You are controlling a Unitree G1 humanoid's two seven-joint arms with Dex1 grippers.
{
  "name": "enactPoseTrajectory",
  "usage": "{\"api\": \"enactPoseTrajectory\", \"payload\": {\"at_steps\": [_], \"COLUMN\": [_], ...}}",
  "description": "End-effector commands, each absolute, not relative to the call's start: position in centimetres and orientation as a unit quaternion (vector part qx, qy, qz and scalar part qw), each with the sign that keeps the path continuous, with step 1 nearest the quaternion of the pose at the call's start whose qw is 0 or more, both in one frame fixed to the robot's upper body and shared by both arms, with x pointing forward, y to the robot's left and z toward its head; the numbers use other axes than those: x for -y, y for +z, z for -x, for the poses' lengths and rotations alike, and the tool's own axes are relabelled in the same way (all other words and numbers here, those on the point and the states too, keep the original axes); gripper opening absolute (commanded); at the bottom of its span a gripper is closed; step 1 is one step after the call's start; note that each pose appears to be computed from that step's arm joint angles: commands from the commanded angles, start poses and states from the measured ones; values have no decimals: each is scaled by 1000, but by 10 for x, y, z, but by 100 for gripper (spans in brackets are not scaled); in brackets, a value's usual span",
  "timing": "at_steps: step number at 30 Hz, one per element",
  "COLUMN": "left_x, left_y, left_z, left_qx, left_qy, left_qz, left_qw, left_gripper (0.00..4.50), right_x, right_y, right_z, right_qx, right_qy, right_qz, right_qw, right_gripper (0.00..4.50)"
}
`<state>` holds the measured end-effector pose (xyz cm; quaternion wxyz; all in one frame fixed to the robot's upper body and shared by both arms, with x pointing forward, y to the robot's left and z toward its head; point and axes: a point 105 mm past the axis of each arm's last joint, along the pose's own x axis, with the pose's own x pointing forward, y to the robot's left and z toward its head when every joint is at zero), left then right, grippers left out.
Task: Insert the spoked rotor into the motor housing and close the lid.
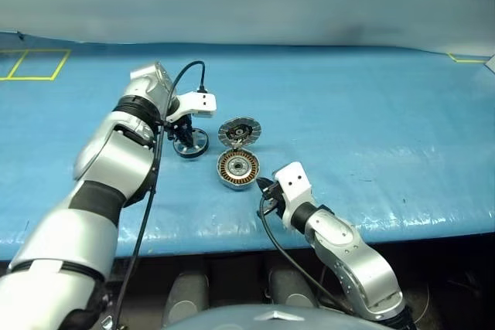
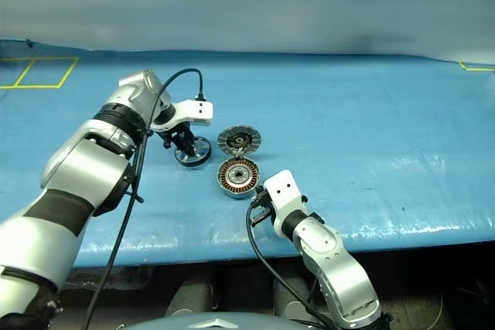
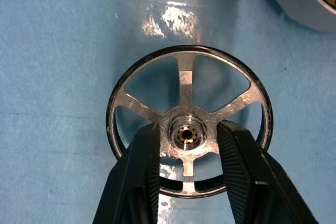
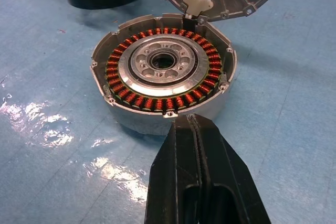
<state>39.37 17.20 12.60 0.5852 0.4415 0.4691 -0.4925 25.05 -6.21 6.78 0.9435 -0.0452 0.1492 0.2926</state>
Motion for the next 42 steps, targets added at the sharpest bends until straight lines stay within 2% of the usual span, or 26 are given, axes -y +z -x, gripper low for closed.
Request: {"api": "enactPoseTrajectory", "payload": {"at_steps": [1, 7, 15, 18, 21, 25, 28, 31, 37, 42], "left_x": [-184, -190, -154, -138, -124, -112, -104, -102, -90, -82], "left_y": [149, 151, 168, 173, 172, 166, 159, 155, 166, 168], "left_z": [-389, -375, -289, -271, -263, -266, -266, -273, -295, -317], "left_qx": [-456, -389, -284, -246, -208, -174, -167, -173, -158, -138], "left_qy": [-516, -565, -694, -714, -712, -681, -668, -657, -654, -649], "left_qz": [-474, -473, -309, -243, -199, -175, -185, -225, -287, -332], "left_qw": [548, 553, 585, 609, 641, 690, 701, 698, 682, 671], "left_gripper": [134, 134, 134, 134, 134, 134, 134, 134, 134, 134], "right_x": [58, 55, 55, 55, 54, 56, 60, 63, 70, 75], "right_y": [77, 77, 77, 77, 78, 81, 82, 81, 84, 96], "right_z": [-253, -256, -257, -257, -256, -256, -256, -257, -262, -263], "right_qx": [-130, -130, -132, -132, -131, -127, -126, -127, -119, -68], "right_qy": [302, 313, 319, 323, 327, 325, 321, 319, 306, 295], "right_qz": [39, 39, 39, 37, 36, 35, 36, 40, 46, 16], "right_qw": [944, 940, 938, 936, 935, 937, 938, 939, 944, 953], "right_gripper": [0, 0, 0, 0, 0, 0, 0, 0, 0, 0]}}
